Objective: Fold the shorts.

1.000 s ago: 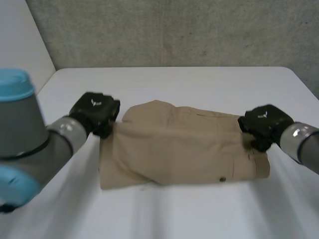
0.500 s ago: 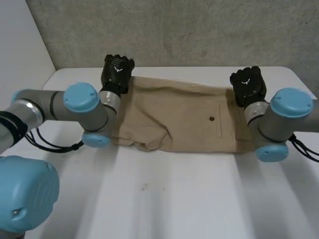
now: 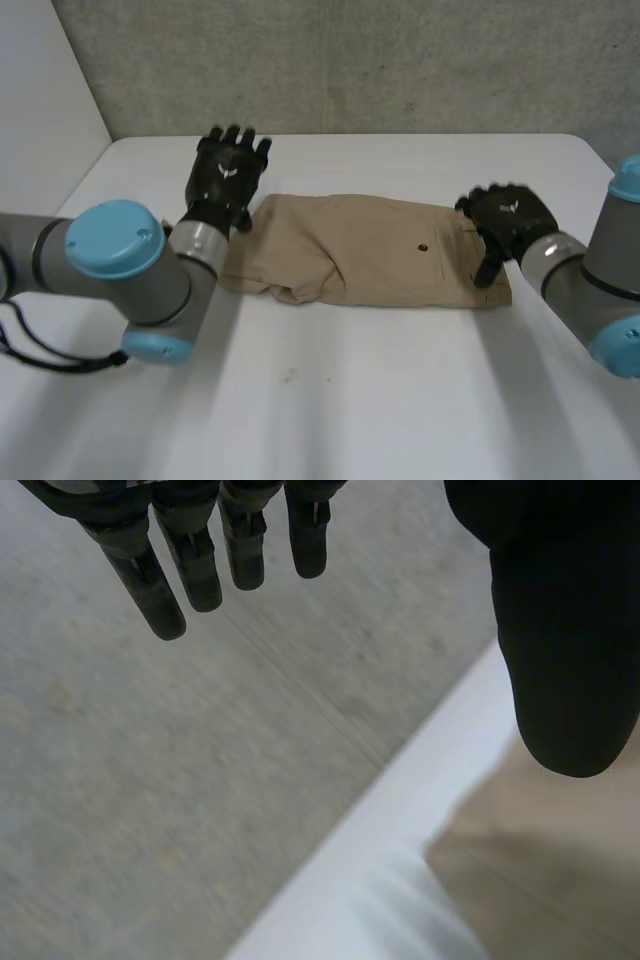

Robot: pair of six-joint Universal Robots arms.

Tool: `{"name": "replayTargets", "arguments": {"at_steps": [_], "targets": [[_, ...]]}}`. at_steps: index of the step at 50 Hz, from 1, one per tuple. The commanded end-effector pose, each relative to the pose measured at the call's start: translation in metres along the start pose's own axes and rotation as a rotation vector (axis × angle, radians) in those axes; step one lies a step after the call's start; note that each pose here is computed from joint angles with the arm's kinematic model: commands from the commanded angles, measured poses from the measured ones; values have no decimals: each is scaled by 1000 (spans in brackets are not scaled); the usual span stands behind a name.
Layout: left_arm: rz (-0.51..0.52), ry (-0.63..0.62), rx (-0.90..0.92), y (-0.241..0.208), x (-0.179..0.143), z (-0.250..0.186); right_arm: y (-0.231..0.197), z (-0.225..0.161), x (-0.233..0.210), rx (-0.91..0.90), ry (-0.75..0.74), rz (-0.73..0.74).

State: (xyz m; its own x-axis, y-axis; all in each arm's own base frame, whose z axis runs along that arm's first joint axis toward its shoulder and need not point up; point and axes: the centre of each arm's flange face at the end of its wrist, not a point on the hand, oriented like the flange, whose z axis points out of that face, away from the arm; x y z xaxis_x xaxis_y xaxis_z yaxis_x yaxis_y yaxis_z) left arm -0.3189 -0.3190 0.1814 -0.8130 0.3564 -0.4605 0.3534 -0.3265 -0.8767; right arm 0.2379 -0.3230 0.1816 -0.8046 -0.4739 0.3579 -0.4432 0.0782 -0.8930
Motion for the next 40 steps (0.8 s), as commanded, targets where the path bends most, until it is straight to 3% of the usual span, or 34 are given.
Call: {"name": "replayTargets", "arguments": {"at_steps": [1, 13, 40], "targets": [[0, 85, -172, 22, 8, -33, 32, -13, -7, -125, -61, 48], [2, 111, -268, 51, 13, -36, 43, -9, -10, -99, -46, 48], [57, 129, -380, 68, 5, -47, 64, 11, -6, -53, 38, -42]]}}
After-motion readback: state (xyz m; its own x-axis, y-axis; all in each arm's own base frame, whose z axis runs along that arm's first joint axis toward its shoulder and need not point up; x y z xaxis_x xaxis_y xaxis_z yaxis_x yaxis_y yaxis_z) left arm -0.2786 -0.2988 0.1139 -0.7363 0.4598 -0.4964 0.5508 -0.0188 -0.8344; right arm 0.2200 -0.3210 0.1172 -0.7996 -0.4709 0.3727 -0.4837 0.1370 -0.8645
